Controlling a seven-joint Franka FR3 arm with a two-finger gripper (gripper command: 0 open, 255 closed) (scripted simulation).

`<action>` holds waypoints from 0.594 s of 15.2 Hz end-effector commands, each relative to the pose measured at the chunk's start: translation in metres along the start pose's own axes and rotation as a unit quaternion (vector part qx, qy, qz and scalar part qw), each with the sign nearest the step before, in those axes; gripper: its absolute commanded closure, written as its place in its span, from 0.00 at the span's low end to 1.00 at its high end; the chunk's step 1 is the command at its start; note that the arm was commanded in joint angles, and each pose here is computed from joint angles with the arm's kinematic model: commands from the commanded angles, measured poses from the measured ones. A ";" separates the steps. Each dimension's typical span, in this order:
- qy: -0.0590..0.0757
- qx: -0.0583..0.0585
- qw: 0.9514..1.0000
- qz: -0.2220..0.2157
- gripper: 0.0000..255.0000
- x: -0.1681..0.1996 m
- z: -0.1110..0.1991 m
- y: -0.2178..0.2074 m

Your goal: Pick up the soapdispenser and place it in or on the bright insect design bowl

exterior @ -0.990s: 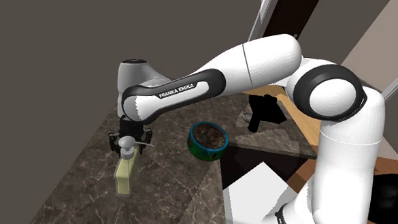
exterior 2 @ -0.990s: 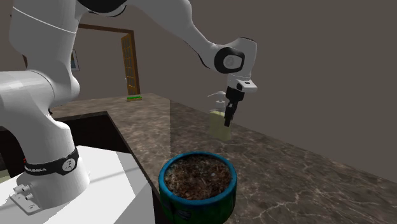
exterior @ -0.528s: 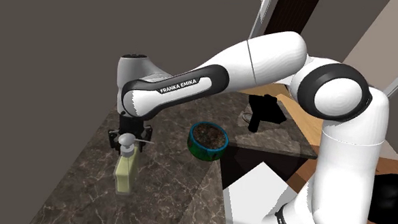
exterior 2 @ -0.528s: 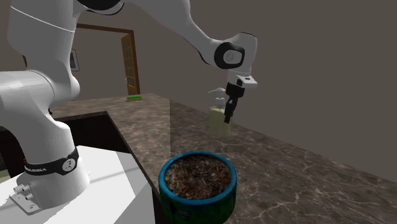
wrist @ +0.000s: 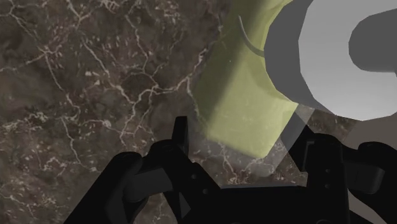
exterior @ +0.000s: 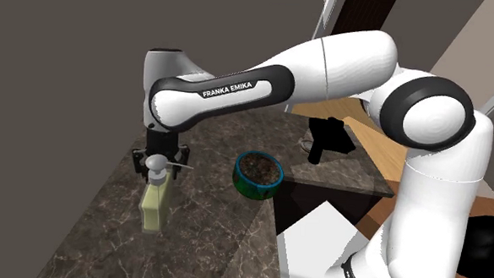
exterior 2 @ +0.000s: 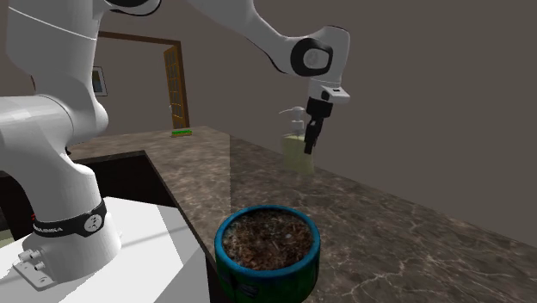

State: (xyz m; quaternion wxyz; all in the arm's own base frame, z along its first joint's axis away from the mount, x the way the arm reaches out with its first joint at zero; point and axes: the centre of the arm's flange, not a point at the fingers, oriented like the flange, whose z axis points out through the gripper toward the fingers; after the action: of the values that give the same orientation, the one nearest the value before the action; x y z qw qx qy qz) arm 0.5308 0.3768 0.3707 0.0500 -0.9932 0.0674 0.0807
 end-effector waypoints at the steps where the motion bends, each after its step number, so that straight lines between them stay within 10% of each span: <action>1: 0.000 0.000 1.000 0.000 1.00 -0.001 -0.010 0.000; 9: 0.000 0.000 1.000 0.000 1.00 -0.008 -0.052 -0.004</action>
State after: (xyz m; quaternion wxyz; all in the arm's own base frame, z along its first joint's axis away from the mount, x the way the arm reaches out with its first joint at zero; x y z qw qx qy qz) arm 0.5308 0.3768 0.4173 0.0500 -0.9932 0.0674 0.0808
